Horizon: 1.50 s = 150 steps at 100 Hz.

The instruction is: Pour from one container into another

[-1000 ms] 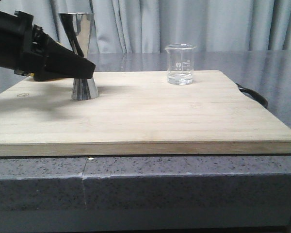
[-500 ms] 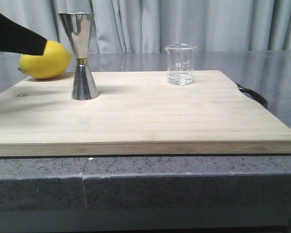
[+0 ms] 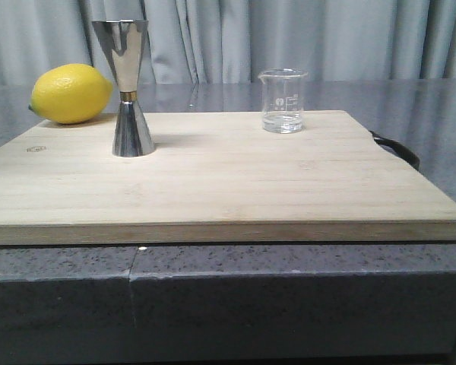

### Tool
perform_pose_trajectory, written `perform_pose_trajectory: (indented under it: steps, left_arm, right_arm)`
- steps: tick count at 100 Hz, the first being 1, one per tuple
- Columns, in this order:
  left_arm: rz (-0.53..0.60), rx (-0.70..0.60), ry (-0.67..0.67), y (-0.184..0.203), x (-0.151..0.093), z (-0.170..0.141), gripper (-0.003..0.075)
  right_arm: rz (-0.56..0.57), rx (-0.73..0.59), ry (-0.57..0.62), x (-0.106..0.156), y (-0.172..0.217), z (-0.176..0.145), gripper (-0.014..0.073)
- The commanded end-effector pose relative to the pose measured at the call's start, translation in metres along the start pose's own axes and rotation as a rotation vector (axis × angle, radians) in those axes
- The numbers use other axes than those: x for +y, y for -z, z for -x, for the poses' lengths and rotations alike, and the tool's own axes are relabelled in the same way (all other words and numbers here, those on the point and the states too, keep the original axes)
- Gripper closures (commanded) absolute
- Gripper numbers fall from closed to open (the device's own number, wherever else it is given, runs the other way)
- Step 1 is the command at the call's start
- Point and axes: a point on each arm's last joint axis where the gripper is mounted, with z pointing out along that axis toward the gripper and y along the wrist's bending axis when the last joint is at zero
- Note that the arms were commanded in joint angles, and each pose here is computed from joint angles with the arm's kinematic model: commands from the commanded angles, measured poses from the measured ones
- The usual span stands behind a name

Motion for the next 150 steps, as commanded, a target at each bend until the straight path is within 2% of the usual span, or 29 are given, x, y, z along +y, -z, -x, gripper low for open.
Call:
perform_pose_trajectory:
  steps: [1, 15, 24, 38, 51, 72, 83, 102, 109, 116, 134, 140, 150]
  left_arm:
    - [0.031, -0.115, -0.012, 0.003, -0.013, 0.032, 0.0412]
    - [0.088, -0.094, -0.054, -0.005, -0.033, 0.041, 0.0443]
    - [0.153, -0.083, -0.117, -0.004, -0.049, 0.049, 0.0448]
    - [0.269, -0.124, -0.207, 0.015, -0.072, 0.067, 0.0448]
    - [0.336, -0.188, -0.192, 0.041, -0.089, 0.07, 0.0448]
    - [0.451, -0.189, -0.114, 0.079, -0.104, 0.029, 0.0448]
    - [0.493, -0.162, -0.082, 0.094, -0.11, -0.001, 0.0448]
    - [0.494, -0.153, -0.01, 0.109, -0.122, -0.042, 0.0463]
    - [0.493, -0.154, 0.017, 0.113, -0.125, -0.054, 0.0496]
    - [0.493, -0.152, 0.027, 0.117, -0.127, -0.063, 0.0545]
    - [0.493, -0.137, 0.033, 0.118, -0.129, -0.075, 0.073]
    - [0.493, -0.137, 0.033, 0.118, -0.129, -0.075, 0.0739]
    - [0.5, -0.135, 0.034, 0.118, -0.128, -0.075, 0.0739]
  right_arm:
    - [-0.024, -0.118, 0.008, -0.007, 0.016, 0.03, 0.0015]
    - [-0.05, -0.139, 0.013, -0.01, 0.03, 0.039, 0.0015]
    - [-0.095, -0.101, 0.011, -0.014, 0.037, 0.04, 0.0015]
    - [-0.17, -0.034, 0.005, -0.019, 0.053, 0.038, 0.0015]
    - [-0.148, -0.097, 0.011, -0.013, 0.077, 0.038, 0.0015]
    - [-0.106, -0.186, 0.02, 0.004, 0.126, 0.018, 0.0015]
    - [-0.141, -0.139, 0.014, 0.007, 0.144, -0.001, 0.0015]
    - [-0.17, -0.095, -0.002, 0.014, 0.169, -0.034, 0.0027]
    - [-0.167, -0.089, -0.006, 0.018, 0.174, -0.045, 0.0088]
    - [-0.165, -0.078, -0.007, 0.02, 0.178, -0.056, 0.0193]
    - [-0.152, -0.062, -0.008, 0.025, 0.181, -0.071, 0.0559]
    - [-0.152, -0.061, -0.008, 0.025, 0.18, -0.071, 0.0673]
    - [-0.152, -0.061, -0.009, 0.025, 0.18, -0.071, 0.067]
